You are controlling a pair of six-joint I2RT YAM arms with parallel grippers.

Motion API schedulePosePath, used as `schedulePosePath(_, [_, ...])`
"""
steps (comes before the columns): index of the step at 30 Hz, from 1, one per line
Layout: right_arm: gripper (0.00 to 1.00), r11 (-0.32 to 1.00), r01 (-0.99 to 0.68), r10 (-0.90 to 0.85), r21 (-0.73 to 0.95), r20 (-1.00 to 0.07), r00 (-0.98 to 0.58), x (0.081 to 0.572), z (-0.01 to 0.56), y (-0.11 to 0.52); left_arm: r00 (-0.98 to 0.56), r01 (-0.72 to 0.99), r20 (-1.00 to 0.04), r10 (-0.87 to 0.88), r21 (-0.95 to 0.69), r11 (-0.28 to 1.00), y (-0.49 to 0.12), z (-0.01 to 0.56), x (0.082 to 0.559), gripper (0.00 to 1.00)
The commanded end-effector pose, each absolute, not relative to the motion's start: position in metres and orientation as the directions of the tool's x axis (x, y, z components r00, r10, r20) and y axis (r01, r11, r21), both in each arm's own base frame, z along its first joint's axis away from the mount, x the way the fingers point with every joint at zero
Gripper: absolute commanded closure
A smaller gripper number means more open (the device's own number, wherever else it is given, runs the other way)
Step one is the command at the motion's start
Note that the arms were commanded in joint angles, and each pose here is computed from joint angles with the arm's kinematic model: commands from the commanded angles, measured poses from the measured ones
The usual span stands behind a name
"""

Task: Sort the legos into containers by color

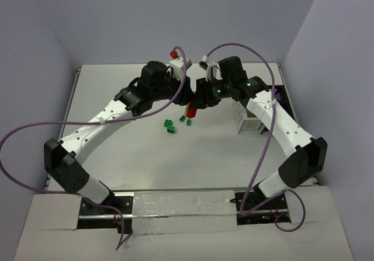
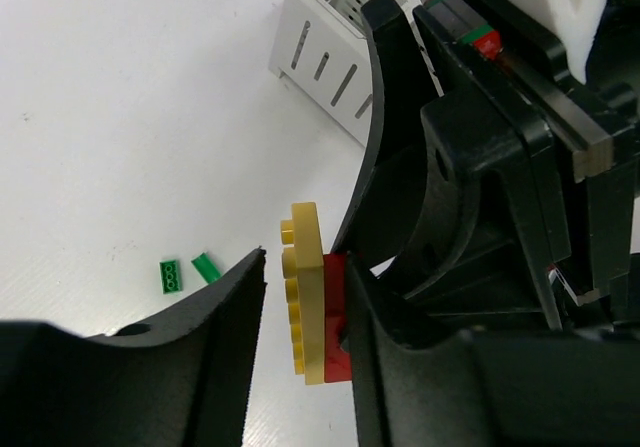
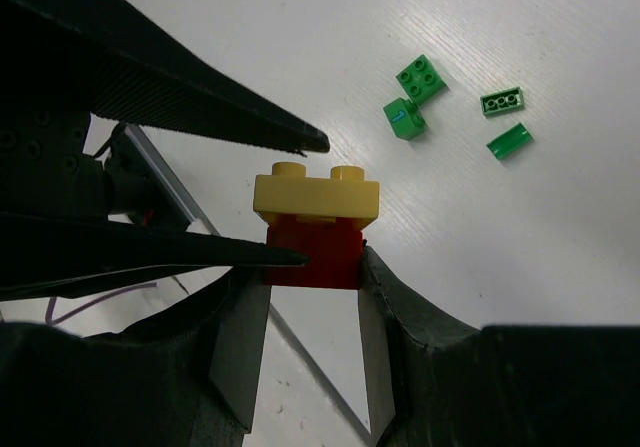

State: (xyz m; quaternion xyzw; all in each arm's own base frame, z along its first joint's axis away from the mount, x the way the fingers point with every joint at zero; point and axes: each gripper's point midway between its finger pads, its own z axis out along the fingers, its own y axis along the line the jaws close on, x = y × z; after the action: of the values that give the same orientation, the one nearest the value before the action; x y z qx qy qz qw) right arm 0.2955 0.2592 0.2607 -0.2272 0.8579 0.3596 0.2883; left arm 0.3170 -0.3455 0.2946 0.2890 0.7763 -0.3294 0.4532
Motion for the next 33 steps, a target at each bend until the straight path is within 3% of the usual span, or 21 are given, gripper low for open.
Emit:
schedulePosePath(1, [1.00,0.597,-0.643,-0.151,0.479,-0.720,-0.677,0.295,0.296,0.267,-0.373,0.755,-0.919,0.127,-0.221,0.617,-0.350,0.318,0.320,0.59])
schedulePosePath(10, [1.00,0.602,-0.642,-0.153,0.475,-0.720,-0.677,0.294,0.297,0.265,-0.375,0.758,-0.913,0.160,-0.203,0.620,-0.348,0.307,0.317,1.00])
schedulePosePath(24, [1.00,0.629,-0.630,-0.172,0.456,-0.708,-0.685,0.279,0.283,0.241,-0.207,0.633,-0.925,0.318,0.121,0.765,-0.296,0.298,0.352,1.00])
schedulePosePath(33, [1.00,0.680,-0.571,-0.132,0.460,-0.689,-0.713,0.288,0.275,0.204,-0.207,0.599,-0.931,0.300,0.121,0.791,-0.284,0.298,0.361,1.00])
